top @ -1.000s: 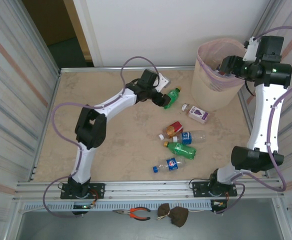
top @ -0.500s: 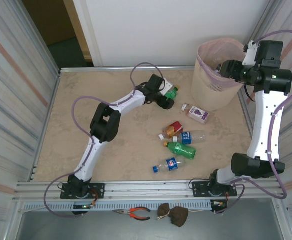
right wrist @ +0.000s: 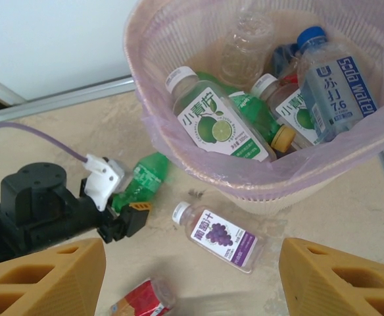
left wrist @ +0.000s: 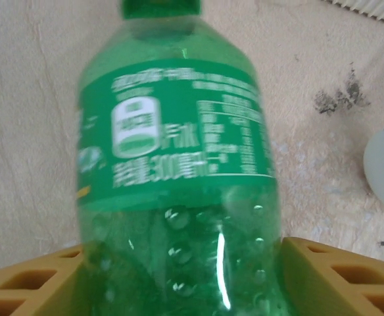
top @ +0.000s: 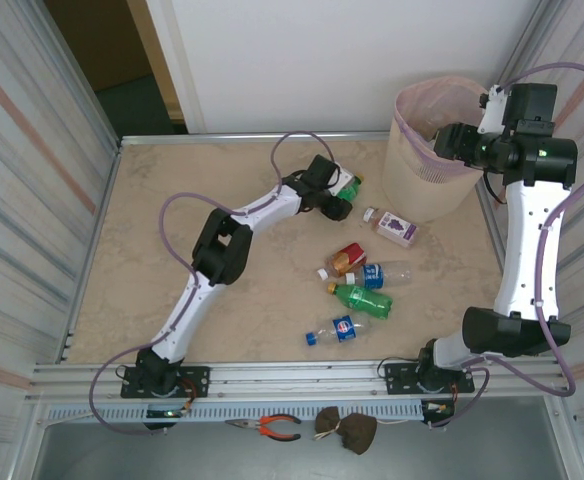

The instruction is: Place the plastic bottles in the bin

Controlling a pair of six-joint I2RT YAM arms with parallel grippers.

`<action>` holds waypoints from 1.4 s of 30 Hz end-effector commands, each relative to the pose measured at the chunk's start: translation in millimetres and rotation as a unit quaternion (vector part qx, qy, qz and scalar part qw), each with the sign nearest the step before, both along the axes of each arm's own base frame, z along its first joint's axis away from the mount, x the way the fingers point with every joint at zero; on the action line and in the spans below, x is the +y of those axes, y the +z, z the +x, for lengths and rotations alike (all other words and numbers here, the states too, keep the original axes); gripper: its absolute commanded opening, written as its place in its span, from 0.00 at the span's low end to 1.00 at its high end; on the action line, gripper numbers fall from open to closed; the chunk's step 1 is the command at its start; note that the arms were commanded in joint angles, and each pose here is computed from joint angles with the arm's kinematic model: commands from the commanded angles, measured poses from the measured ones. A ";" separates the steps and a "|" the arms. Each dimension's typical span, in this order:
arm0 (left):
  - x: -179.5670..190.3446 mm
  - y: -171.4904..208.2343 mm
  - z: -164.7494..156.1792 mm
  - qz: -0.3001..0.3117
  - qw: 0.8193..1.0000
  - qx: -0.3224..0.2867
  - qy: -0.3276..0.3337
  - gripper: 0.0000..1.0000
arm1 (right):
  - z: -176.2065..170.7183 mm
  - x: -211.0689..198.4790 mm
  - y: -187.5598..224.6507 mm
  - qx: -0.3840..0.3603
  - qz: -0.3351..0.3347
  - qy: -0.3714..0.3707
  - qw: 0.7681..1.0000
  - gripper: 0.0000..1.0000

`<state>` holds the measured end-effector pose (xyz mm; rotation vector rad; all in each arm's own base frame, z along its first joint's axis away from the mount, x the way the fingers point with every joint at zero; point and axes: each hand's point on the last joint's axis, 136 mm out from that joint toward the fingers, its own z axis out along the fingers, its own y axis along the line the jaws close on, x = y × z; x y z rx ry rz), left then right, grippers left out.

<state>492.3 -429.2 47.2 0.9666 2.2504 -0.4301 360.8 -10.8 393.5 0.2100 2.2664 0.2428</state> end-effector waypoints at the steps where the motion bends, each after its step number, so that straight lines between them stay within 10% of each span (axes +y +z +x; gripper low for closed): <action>1: -3.9 5.3 2.1 -0.001 1.000 -0.006 -0.001 0.64 | -10.6 1.2 9.2 -0.012 -0.009 -0.002 1.000 0.69; 11: -5.1 19.3 -2.7 -0.015 1.000 -0.010 -0.004 0.55 | -17.7 5.4 17.9 -0.027 -0.005 0.002 1.000 0.69; 30: 14.8 169.7 -37.7 -0.127 0.988 -0.084 0.001 0.52 | -23.6 57.5 44.5 -0.137 0.139 0.086 0.977 0.68; 42: 21.0 325.9 -116.6 -0.303 0.935 -0.148 -0.114 0.50 | -46.4 99.4 92.1 -0.272 0.217 0.209 0.914 0.71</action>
